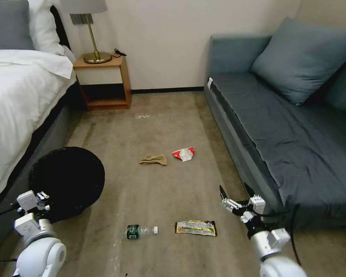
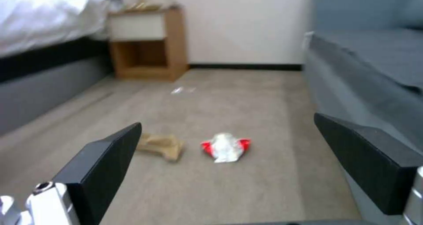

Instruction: Pick up the trash bin, then pick up the garbage on the floor and place it into the trash bin.

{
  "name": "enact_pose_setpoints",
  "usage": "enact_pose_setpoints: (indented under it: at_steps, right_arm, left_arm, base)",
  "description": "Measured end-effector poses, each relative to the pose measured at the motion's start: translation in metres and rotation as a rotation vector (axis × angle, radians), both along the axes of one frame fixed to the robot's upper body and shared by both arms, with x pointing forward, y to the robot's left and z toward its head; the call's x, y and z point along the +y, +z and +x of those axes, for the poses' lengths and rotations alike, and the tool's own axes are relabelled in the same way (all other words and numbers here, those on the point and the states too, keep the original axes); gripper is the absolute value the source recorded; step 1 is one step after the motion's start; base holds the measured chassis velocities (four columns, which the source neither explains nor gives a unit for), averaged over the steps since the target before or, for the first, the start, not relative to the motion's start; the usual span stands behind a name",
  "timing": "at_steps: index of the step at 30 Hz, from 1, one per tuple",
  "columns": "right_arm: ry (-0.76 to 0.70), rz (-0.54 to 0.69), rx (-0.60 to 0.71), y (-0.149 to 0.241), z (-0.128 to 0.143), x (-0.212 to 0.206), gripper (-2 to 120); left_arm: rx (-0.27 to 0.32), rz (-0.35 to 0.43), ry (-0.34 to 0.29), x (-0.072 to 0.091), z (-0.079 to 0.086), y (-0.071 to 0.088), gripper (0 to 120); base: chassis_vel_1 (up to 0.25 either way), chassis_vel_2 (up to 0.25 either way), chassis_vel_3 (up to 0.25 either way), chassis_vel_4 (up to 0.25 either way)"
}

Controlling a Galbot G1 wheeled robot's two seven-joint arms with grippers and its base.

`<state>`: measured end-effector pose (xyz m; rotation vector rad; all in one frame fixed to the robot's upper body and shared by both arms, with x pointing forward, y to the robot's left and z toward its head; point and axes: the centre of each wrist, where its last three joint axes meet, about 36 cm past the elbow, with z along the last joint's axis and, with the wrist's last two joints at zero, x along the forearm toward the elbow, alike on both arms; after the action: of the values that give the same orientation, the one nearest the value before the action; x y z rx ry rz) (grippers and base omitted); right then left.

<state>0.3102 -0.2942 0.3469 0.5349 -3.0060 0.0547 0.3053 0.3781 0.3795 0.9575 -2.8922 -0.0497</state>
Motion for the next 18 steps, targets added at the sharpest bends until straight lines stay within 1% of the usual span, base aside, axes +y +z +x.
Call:
enact_pose_setpoints:
  at_steps: [3,4,5,6,7,8,9,10,11,13,14,15,17,18]
  right_arm:
    - [0.084,-0.040,0.017,0.004,0.025,-0.012,100]
    - [0.130,-0.061,0.041,0.002,0.040,-0.013,100]
    - [0.130,-0.061,0.041,0.002,0.040,-0.013,100]
    - [0.165,-0.075,0.061,-0.001,0.049,-0.009,100]
    - [0.200,-0.092,0.082,-0.005,0.059,-0.005,100]
    - [0.240,-0.115,0.102,-0.007,0.077,0.000,100]
    - [0.290,-0.131,0.137,-0.012,0.093,0.013,100]
    - [0.290,-0.131,0.137,-0.012,0.093,0.013,100]
    - [0.316,-0.136,0.154,-0.015,0.101,0.020,100]
    - [0.379,-0.154,0.184,-0.023,0.127,0.045,100]
    - [0.379,-0.154,0.184,-0.023,0.127,0.045,100]
    - [0.419,-0.165,0.191,-0.026,0.147,0.064,100]
    - [0.467,-0.174,0.196,-0.027,0.172,0.090,100]
    - [0.503,-0.180,0.204,-0.027,0.188,0.111,100]
  left_arm:
    - [0.003,0.004,-0.006,0.001,-0.002,0.001,4]
    - [0.005,0.005,-0.009,0.000,-0.003,0.001,4]
    - [0.005,0.005,-0.009,0.000,-0.003,0.001,4]
    - [0.006,0.008,-0.011,0.000,-0.003,0.001,4]
    - [0.006,0.011,-0.011,0.000,-0.003,0.001,4]
    - [0.005,0.018,-0.012,0.000,-0.003,0.003,4]
    - [0.005,0.023,-0.013,-0.001,-0.004,0.004,4]
    - [0.005,0.023,-0.013,-0.001,-0.004,0.004,4]
    - [0.006,0.023,-0.013,-0.002,-0.005,0.005,4]
    - [0.010,0.031,-0.016,-0.004,-0.008,0.005,4]
    - [0.010,0.031,-0.016,-0.004,-0.008,0.005,4]
    - [0.013,0.037,-0.017,-0.004,-0.009,0.004,4]
    - [0.013,0.046,-0.018,-0.005,-0.010,0.004,4]
    - [0.012,0.051,-0.017,-0.006,-0.010,0.003,4]
  base:
    - [0.000,0.000,0.000,0.000]
    - [0.000,0.000,0.000,0.000]
    - [0.000,0.000,0.000,0.000]
    - [0.000,0.000,0.000,0.000]
    - [0.000,0.000,0.000,0.000]
    - [0.000,0.000,0.000,0.000]
    - [0.000,0.000,0.000,0.000]
    - [0.000,0.000,0.000,0.000]
    - [0.000,0.000,0.000,0.000]
    - [0.000,0.000,0.000,0.000]
    - [0.000,0.000,0.000,0.000]
    - [0.000,0.000,0.000,0.000]
    - [0.000,0.000,0.000,0.000]
    - [0.000,0.000,0.000,0.000]
